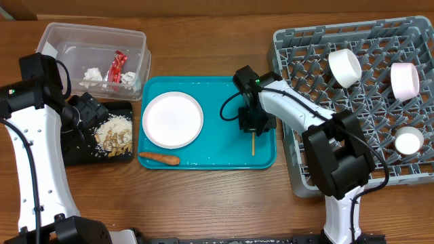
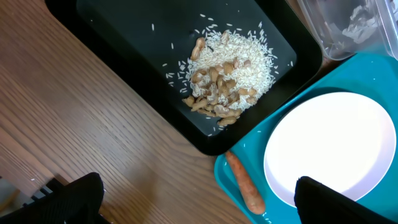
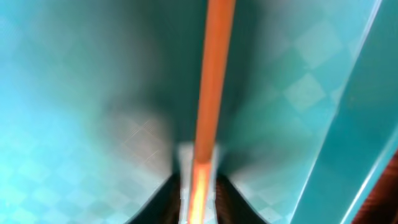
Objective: Sort waste into correct bins and load items into the dishwasher
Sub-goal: 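Return the right gripper to the tray and grasp the second chopstick, then carry the second chopstick to the rack and release it with the right gripper, then reach the right gripper to the white plate and grasp its rim, then lift the white plate into the dish rack and stand it upright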
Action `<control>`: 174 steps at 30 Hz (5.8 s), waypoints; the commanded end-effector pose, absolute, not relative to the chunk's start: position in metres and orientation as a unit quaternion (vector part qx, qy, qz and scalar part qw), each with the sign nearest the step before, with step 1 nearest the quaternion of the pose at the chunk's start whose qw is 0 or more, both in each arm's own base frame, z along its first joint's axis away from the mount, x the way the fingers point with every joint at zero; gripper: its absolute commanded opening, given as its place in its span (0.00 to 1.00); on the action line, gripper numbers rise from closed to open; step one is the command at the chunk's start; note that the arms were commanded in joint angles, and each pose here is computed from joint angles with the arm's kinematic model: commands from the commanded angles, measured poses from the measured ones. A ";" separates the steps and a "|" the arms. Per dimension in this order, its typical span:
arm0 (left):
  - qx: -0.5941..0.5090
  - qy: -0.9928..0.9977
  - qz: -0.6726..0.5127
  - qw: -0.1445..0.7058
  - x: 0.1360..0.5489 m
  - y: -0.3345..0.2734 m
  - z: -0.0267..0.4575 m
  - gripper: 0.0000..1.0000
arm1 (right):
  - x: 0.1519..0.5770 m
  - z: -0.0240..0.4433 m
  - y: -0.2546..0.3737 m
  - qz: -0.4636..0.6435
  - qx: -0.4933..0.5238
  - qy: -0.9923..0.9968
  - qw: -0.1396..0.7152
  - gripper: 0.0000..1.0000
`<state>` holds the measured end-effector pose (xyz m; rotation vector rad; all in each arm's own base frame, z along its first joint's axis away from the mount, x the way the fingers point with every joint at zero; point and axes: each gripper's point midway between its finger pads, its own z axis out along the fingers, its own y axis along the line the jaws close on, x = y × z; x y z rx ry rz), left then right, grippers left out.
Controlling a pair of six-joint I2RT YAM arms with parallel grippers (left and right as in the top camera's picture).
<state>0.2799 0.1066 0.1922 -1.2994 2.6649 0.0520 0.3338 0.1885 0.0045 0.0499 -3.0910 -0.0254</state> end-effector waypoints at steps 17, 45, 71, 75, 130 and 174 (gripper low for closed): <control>-0.439 0.894 0.015 0.086 0.279 0.106 0.190 1.00 | 0.344 0.089 0.194 -0.052 0.059 -0.996 -0.030 0.04; -0.439 0.894 0.015 0.088 0.280 0.106 0.190 1.00 | 0.320 0.092 0.051 0.022 0.034 -0.999 -0.011 0.05; -0.349 0.929 0.001 0.124 0.312 0.053 0.194 1.00 | 0.345 0.209 0.080 -0.079 0.036 -0.976 -0.201 0.61; -0.307 0.942 0.013 0.134 0.317 0.035 0.195 1.00 | 0.348 0.218 0.120 -0.171 0.072 -0.960 -0.211 0.63; -0.311 0.942 0.051 0.114 0.303 0.046 0.193 1.00 | 0.377 0.000 0.206 0.086 0.065 -0.986 -0.130 0.34; -0.313 0.941 0.050 0.119 0.305 0.046 0.194 1.00 | 0.410 0.255 0.057 0.201 -0.082 -0.895 -0.389 0.04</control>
